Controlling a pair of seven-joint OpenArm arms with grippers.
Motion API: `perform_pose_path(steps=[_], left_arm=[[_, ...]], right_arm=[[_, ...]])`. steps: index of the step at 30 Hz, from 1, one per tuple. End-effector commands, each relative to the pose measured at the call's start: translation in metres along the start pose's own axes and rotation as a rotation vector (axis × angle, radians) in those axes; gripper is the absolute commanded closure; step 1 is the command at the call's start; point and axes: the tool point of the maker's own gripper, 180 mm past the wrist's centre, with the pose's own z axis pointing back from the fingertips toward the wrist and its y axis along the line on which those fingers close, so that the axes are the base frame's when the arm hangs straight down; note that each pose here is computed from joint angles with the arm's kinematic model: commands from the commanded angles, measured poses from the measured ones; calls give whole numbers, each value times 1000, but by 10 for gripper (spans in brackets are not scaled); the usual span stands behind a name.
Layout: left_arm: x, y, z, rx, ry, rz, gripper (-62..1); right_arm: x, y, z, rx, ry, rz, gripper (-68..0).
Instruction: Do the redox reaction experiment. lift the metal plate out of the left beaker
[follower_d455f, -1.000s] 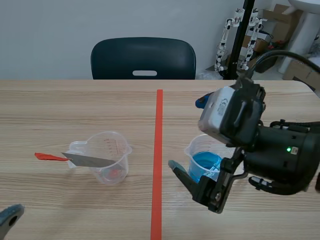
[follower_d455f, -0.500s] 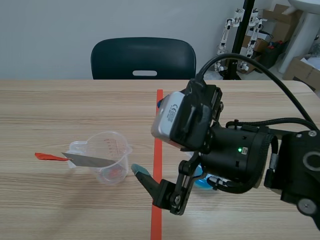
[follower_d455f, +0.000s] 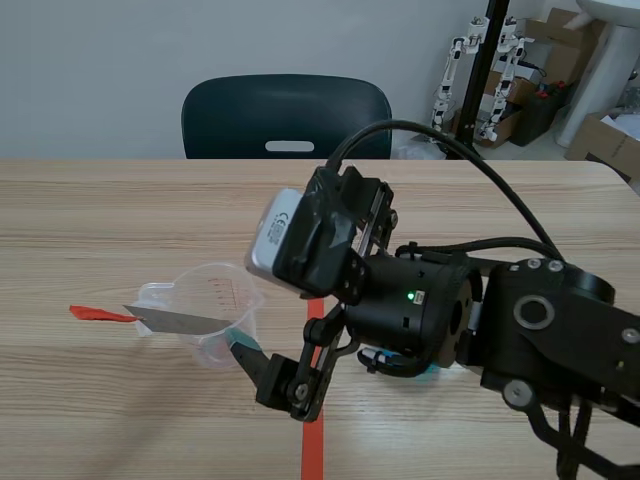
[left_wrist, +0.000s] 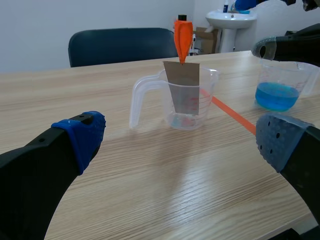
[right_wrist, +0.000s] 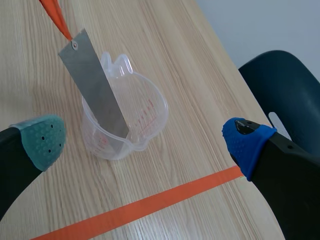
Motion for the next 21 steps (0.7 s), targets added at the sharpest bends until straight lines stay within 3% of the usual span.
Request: perform_pose_path(steps=[1, 4, 10, 17, 21], left_arm=[[4, 1, -6, 22, -51, -6, -623], [-2, 1, -8, 53, -80, 14, -623], [-8, 0, -20, 97, -131, -72, -623], [-6, 2, -40, 108, -194, -94, -623], [-4, 1, -51, 109, -226, -91, -623]], right_arm=[[8, -10, -5, -23, -29, 22, -679], [10, -11, -12, -27, -34, 31, -679], [17, -5, -26, 12, -57, 20, -679], [21, 6, -39, 41, -63, 9, -679], [26, 10, -44, 48, -71, 31, -679]])
